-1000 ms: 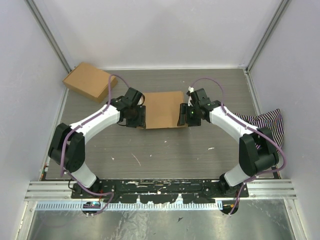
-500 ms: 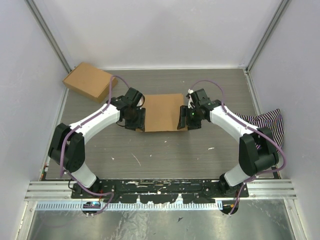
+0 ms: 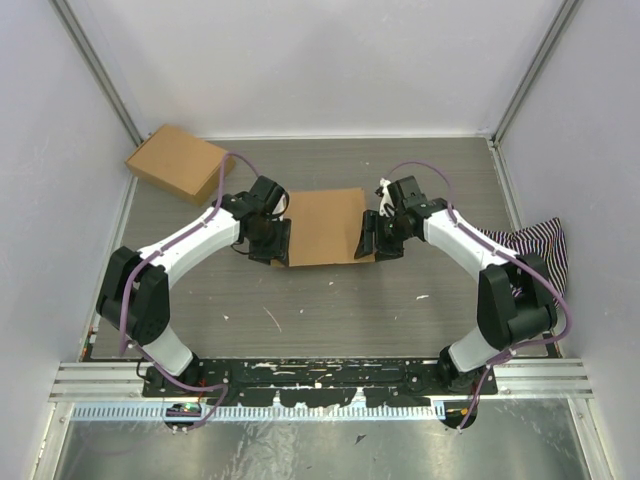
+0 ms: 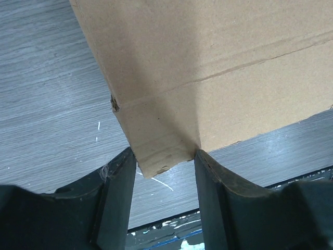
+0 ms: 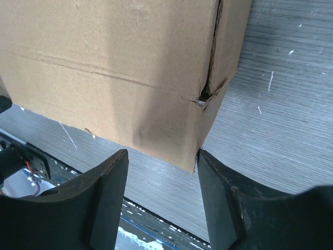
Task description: Fold the paper box
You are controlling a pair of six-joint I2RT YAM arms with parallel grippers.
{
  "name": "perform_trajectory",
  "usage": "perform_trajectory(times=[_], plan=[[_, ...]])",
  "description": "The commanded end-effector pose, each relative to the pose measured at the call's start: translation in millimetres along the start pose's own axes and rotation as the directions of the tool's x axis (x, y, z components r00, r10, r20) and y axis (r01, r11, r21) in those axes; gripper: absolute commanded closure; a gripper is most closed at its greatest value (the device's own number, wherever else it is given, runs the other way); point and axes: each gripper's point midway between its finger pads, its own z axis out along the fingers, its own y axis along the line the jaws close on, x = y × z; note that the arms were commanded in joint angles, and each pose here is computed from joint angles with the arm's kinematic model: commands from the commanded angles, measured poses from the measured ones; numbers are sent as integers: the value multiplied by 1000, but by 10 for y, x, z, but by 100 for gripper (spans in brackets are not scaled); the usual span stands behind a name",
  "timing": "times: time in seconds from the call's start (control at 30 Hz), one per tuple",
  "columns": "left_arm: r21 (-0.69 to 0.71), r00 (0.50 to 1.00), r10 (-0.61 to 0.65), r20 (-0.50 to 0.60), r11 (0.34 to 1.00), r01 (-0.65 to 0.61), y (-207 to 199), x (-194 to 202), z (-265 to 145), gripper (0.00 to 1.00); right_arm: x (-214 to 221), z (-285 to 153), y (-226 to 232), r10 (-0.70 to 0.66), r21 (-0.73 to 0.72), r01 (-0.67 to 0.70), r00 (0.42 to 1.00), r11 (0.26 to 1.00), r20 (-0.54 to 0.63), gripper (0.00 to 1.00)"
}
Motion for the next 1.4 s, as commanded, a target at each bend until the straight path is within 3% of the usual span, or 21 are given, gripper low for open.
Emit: perform_trajectory(times=[0.0, 0.77, 1.37], plan=[[73, 999, 20, 32, 997, -23, -166, -89, -156, 45, -136, -104, 288, -23, -135, 25, 1000, 991, 14, 40], [209, 999, -31, 17, 978, 27, -274, -108, -299, 45, -240, -299, 427, -32, -161, 39, 999, 986, 44, 37], [152, 998, -55, -40, 987, 61, -118, -19, 95, 47, -130, -35, 230, -34, -123, 35, 999, 992, 8, 38]])
